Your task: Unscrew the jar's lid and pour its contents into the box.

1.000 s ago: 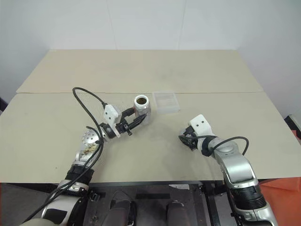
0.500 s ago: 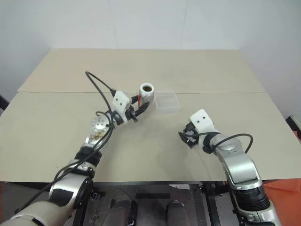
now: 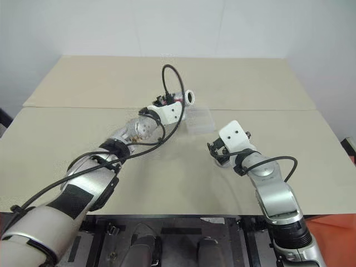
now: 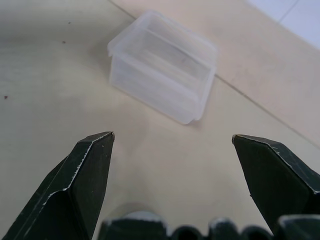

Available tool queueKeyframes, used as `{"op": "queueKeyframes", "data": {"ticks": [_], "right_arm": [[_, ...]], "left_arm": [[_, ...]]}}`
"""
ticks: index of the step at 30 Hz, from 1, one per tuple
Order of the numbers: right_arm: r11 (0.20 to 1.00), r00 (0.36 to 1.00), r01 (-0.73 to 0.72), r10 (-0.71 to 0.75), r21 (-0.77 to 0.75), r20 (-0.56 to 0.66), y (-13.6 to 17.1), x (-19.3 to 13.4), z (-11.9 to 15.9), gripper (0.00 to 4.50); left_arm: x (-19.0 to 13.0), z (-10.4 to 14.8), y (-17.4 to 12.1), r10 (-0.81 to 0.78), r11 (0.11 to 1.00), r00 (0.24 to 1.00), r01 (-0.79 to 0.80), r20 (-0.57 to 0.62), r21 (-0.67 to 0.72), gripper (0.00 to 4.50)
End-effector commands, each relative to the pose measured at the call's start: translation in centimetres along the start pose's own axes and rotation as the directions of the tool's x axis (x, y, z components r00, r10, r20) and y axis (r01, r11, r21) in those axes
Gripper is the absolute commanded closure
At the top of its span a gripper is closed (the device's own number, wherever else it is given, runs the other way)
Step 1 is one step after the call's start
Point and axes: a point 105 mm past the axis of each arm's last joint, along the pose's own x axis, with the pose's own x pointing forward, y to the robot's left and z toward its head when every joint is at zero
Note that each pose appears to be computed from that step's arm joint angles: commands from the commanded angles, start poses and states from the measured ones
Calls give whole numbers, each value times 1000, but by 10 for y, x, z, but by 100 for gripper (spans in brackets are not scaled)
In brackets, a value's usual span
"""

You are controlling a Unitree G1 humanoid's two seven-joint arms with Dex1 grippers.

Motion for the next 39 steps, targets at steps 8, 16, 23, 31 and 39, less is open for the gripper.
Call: {"op": "queueKeyframes", "data": {"ticks": [8,16,23,31,39], "right_arm": [[996,993,80,-84,41,87,-13,-13,23,6],[993,991,108,-111,46,71,-13,-22,21,6],[993,991,117,-118,32,58,-15,-22,19,6],[993,992,116,-117,32,55,-14,-20,17,6],[994,991,105,-107,38,76,-15,-19,21,6]], "left_arm": [[11,30,5,-64,726,986,-58,152,685,261],[15,40,5,-106,605,979,-74,172,793,261],[15,33,6,-110,592,984,-45,137,805,261],[12,10,17,-15,942,1000,17,-11,336,261],[-5,-33,10,-14,641,990,-100,-141,-761,261]]}}
